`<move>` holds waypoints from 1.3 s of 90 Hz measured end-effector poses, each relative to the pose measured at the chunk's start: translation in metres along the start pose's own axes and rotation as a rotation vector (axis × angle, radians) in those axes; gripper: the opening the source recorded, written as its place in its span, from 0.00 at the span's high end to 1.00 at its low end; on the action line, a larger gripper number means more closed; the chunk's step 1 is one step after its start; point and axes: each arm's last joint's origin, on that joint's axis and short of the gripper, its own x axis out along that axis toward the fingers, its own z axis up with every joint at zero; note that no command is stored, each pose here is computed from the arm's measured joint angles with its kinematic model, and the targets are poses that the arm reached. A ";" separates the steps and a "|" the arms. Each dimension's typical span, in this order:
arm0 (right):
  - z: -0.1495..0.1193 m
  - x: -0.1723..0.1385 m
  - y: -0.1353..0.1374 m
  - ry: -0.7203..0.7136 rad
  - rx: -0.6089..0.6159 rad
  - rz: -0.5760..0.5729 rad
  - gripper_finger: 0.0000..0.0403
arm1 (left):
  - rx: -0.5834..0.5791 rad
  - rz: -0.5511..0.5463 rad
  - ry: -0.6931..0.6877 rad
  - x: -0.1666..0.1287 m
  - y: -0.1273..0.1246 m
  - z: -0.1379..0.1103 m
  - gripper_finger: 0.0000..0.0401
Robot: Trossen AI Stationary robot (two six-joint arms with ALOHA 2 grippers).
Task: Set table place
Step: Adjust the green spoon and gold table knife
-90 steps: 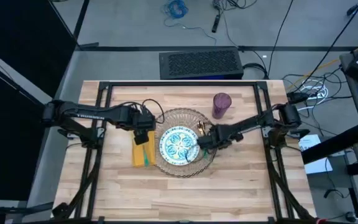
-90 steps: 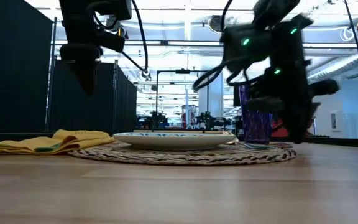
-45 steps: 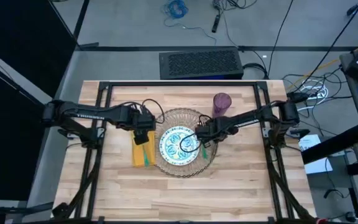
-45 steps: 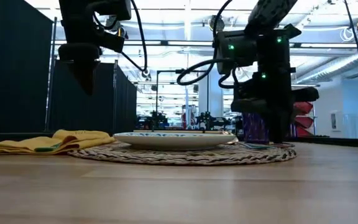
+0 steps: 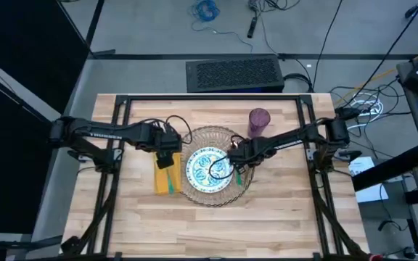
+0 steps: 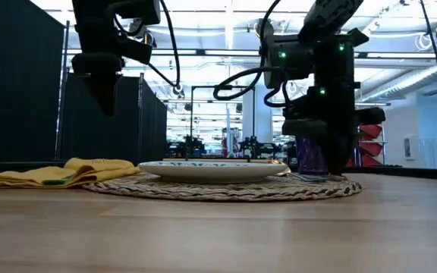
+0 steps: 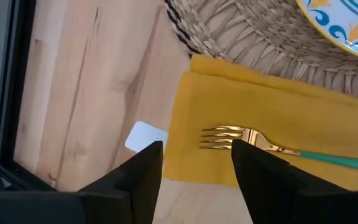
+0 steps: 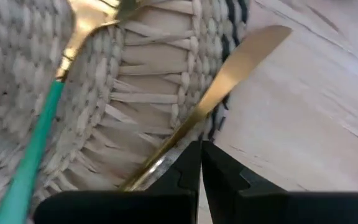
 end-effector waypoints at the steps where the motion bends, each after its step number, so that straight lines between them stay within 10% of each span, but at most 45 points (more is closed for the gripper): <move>1: 0.000 0.000 0.000 -0.001 0.002 -0.001 1.00 | 0.000 0.000 0.000 0.000 0.000 0.000 0.56; 117: 0.043 0.009 -0.017 -0.090 -0.121 0.026 1.00 | 0.000 -0.001 0.002 0.000 0.000 0.000 0.56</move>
